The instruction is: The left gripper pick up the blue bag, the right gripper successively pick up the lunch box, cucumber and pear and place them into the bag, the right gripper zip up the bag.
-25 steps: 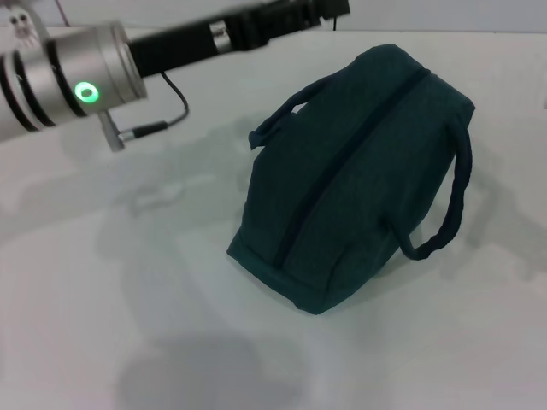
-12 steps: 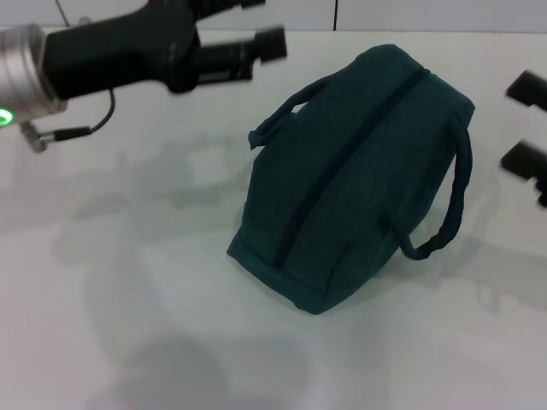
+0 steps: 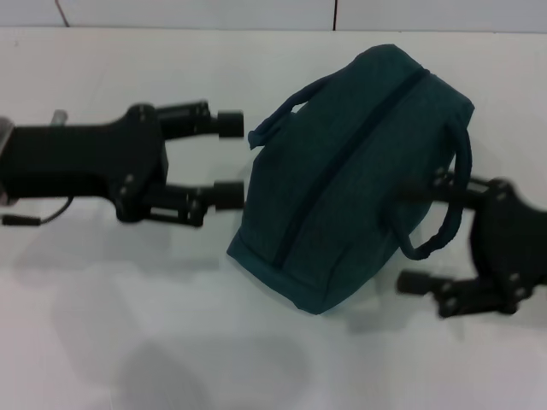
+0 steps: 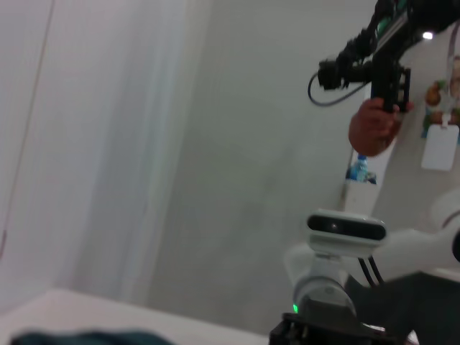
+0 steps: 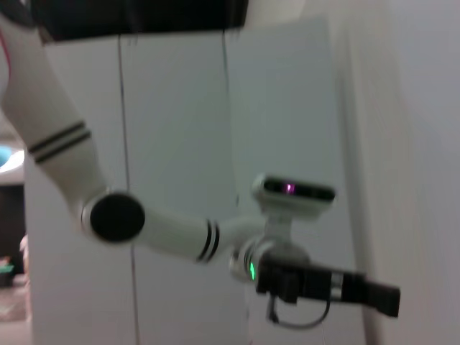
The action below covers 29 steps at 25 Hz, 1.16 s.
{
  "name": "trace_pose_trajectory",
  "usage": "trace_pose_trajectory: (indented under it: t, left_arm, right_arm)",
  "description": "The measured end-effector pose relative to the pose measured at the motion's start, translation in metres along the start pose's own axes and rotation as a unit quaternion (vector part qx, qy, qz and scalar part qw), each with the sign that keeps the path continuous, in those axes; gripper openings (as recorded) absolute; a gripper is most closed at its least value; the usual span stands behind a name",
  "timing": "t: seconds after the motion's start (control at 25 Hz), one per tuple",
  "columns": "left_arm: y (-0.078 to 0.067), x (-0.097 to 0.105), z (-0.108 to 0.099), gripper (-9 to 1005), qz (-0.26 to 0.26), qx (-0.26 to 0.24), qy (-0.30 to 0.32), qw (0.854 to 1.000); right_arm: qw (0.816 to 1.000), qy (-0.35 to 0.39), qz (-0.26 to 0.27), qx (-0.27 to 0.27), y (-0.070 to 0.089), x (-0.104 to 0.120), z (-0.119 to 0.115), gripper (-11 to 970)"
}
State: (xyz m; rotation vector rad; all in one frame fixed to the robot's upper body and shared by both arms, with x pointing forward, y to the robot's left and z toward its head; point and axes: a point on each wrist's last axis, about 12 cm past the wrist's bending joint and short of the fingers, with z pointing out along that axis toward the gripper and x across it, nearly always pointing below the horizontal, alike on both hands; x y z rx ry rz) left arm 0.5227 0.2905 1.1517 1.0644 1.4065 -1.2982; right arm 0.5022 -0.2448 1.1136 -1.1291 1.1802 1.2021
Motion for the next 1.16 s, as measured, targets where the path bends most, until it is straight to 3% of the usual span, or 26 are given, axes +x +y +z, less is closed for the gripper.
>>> trace_pose_trajectory:
  t: [0.2,0.56,1.16]
  left_arm:
    - [-0.013,0.016,-0.008,888,-0.004,0.007,0.014,1.000]
    - [-0.036,0.047,-0.017,888,-0.007,-0.010,0.003,1.000]
    - [-0.047,0.069,-0.008,888,-0.023,0.000,-0.005,1.000]
  right_arm:
    - [0.999,0.045,0.007,-0.016,0.003,0.015,0.019,885]
    - [0.997,0.066,0.024,-0.030,0.011,0.026,0.021,885]
    - [0.995,0.086,0.031,-0.033,0.011,0.032,0.021,885]
